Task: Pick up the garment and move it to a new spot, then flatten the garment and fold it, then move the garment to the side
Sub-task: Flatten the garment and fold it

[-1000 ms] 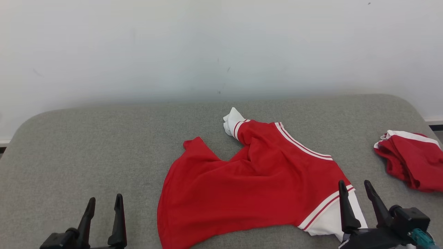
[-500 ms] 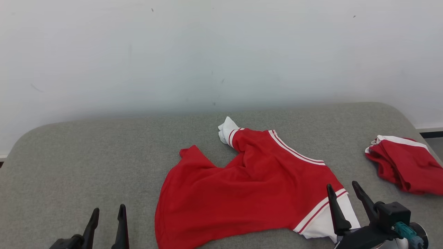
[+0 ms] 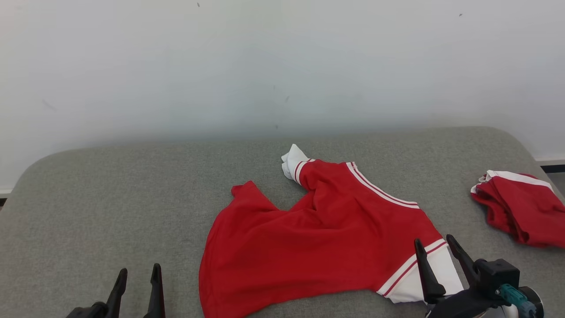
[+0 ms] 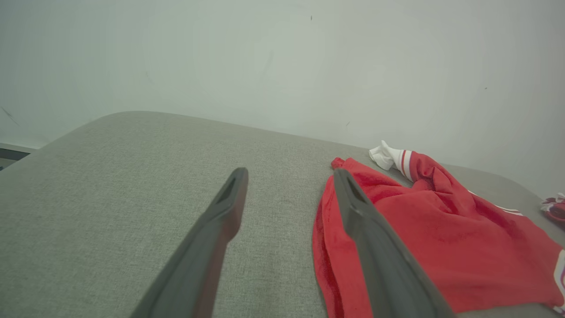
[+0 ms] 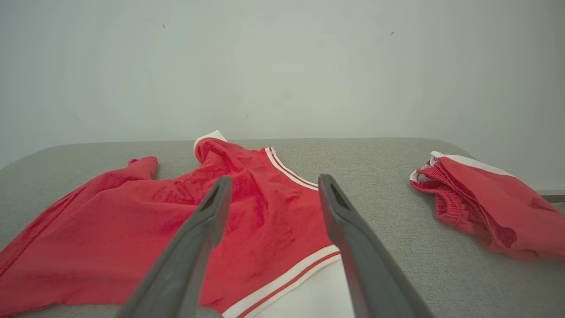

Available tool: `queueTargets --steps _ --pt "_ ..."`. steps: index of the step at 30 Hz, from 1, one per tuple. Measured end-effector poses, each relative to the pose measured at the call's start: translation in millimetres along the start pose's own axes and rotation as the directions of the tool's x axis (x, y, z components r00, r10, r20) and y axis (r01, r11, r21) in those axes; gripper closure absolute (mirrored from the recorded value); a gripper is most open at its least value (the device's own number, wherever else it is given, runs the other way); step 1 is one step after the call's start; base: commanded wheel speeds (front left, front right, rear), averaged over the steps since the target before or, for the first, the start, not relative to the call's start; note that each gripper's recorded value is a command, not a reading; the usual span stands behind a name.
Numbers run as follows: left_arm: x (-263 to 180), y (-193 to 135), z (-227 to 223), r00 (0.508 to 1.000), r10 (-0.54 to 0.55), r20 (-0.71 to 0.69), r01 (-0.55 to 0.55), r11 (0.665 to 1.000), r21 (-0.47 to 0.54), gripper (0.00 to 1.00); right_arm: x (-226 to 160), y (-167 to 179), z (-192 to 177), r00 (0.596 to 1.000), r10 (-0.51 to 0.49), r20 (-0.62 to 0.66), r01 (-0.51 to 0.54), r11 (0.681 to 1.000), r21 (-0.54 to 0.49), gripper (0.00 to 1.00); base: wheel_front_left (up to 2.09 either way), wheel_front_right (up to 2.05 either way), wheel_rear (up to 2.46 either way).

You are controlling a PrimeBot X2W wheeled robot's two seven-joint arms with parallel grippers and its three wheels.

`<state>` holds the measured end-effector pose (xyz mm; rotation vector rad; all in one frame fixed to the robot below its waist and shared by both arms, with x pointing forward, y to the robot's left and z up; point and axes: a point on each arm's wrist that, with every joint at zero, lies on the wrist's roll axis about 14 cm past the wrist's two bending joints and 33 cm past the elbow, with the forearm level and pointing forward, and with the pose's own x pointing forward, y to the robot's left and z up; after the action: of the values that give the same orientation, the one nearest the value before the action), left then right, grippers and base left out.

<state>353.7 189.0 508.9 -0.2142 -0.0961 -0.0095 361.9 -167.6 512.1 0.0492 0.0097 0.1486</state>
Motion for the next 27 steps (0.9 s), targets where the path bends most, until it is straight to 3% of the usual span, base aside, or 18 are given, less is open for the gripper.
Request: queueTargets --steps 9,14,22,27 --pt "3.5 -4.5 -7.4 1.0 -0.008 -0.022 0.008 1.0 0.002 0.0 -0.1 -6.7 -6.2 0.999 -0.022 -0.024 0.022 0.999 0.029 0.0 0.0 0.0 0.0" --pt "1.0 -36.3 -28.3 0.991 -0.1 -0.086 0.099 0.995 -0.006 0.0 -6.6 -32.8 -27.9 0.989 -0.08 -0.124 0.084 0.996 0.031 0.0 0.0 0.0 0.0" --pt "-27.7 -49.5 -104.9 0.938 -0.094 -0.334 0.079 0.995 -0.058 0.0 -25.1 -69.3 -81.3 0.928 -0.163 -0.334 0.18 0.983 0.021 0.0 0.0 0.0 0.0" --pt "-25.4 -57.2 -124.9 0.911 -0.113 -0.396 0.09 0.993 -0.076 0.0 -27.9 -82.7 -107.4 0.876 -0.195 -0.441 0.236 0.971 0.039 0.0 0.0 0.0 0.0"
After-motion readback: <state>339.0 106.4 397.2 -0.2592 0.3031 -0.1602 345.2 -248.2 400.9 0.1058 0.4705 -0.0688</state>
